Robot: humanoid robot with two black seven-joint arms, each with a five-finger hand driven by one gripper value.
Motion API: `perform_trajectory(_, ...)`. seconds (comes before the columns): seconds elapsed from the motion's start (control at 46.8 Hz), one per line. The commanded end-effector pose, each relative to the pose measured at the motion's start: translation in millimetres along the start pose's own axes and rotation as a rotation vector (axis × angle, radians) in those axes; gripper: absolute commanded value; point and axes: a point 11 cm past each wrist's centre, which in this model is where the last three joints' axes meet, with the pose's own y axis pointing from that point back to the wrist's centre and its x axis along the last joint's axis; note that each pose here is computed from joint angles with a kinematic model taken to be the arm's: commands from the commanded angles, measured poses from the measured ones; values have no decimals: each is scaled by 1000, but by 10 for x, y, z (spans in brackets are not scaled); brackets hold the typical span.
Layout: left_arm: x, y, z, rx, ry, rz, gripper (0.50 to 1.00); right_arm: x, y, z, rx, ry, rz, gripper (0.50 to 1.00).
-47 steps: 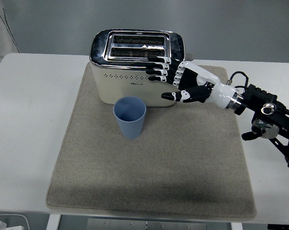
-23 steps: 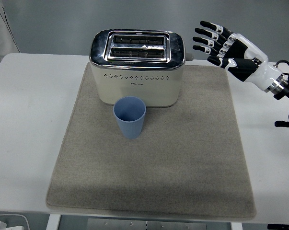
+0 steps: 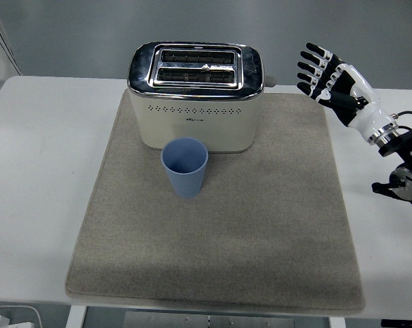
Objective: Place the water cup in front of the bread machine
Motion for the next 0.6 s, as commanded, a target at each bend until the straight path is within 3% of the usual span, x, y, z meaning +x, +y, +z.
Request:
perform_trajectory(0.0,0,0,-2,0,0,0,1000,24,22,75,-11,-26,45,917)
perform_trajectory(0.192,0,0,-2,0,0,0,1000,122,55,127,-7,-177,156,926)
perform_trajectory(0.491,0,0,-2,0,0,0,1000,61,27,349,-135,-464,236,926)
perform_trajectory(0.577,0,0,-1,0,1,0,1000,60,28,372,-149,-514,248,926)
